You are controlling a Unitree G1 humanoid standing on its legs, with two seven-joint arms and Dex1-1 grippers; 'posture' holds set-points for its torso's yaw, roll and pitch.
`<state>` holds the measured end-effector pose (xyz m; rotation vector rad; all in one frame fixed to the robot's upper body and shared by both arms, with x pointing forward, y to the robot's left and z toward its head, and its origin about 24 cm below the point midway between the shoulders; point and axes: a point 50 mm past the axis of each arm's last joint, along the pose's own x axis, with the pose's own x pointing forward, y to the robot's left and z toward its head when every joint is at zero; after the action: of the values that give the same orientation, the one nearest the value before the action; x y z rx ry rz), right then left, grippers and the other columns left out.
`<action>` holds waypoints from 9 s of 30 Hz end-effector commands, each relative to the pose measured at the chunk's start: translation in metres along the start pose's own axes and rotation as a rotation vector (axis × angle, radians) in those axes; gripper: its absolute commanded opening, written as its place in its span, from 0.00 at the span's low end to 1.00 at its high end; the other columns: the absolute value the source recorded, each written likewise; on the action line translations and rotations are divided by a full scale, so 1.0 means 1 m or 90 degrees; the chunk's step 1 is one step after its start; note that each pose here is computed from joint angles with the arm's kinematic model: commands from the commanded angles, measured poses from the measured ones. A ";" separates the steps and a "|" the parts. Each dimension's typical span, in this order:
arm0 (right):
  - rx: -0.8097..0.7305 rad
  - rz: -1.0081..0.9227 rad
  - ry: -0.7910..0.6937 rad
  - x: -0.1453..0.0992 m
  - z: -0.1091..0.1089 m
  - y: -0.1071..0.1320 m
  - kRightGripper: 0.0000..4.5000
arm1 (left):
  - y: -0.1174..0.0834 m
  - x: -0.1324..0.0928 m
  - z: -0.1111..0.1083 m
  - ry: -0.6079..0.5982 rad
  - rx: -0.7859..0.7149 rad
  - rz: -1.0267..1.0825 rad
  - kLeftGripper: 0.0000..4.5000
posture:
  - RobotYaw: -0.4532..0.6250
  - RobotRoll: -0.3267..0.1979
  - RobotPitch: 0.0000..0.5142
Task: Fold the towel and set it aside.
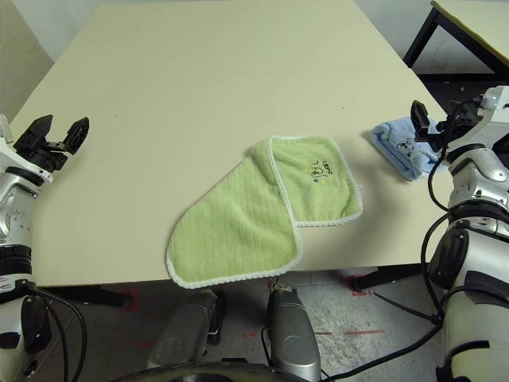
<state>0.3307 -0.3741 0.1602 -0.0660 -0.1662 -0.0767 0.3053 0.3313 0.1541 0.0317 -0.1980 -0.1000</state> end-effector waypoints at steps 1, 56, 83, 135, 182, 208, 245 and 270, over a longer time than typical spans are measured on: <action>-0.006 -0.007 0.006 -0.002 0.001 -0.004 0.99 | 0.001 -0.003 -0.004 0.008 -0.001 0.006 1.00 | 0.48 0.62 0.23; -0.069 0.311 0.473 0.040 -0.035 0.122 0.52 | -0.134 -0.003 0.055 0.156 0.058 -0.551 1.00 | 0.51 0.62 0.33; -0.193 0.360 -0.033 0.097 0.139 0.191 0.00 | -0.194 -0.010 0.062 0.123 0.089 -0.656 1.00 | 0.54 0.62 0.24; -0.319 0.428 -0.060 0.093 0.178 0.196 0.00 | -0.382 0.035 -0.022 0.295 0.250 -0.716 1.00 | 0.51 0.62 0.19; -0.232 0.388 0.049 0.067 0.106 0.091 0.00 | -0.135 0.035 0.120 0.169 -0.046 -0.400 0.01 | 0.58 0.62 0.18; 0.009 0.682 0.227 0.013 0.107 0.044 0.00 | -0.080 0.049 0.141 0.133 -0.046 -0.287 0.01 | 0.57 0.62 0.16; -0.089 0.663 0.213 -0.003 0.017 0.050 0.00 | -0.100 -0.008 0.031 0.149 0.010 -0.439 0.01 | 0.57 0.62 0.28; -0.059 0.694 0.356 -0.026 0.008 0.029 0.00 | -0.071 -0.058 0.029 0.330 -0.017 -0.566 0.01 | 0.58 0.62 0.30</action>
<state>0.3056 -0.3394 0.1553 -0.2469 0.4855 1.0071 0.2330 0.2637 0.1666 0.1405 0.3716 -0.9929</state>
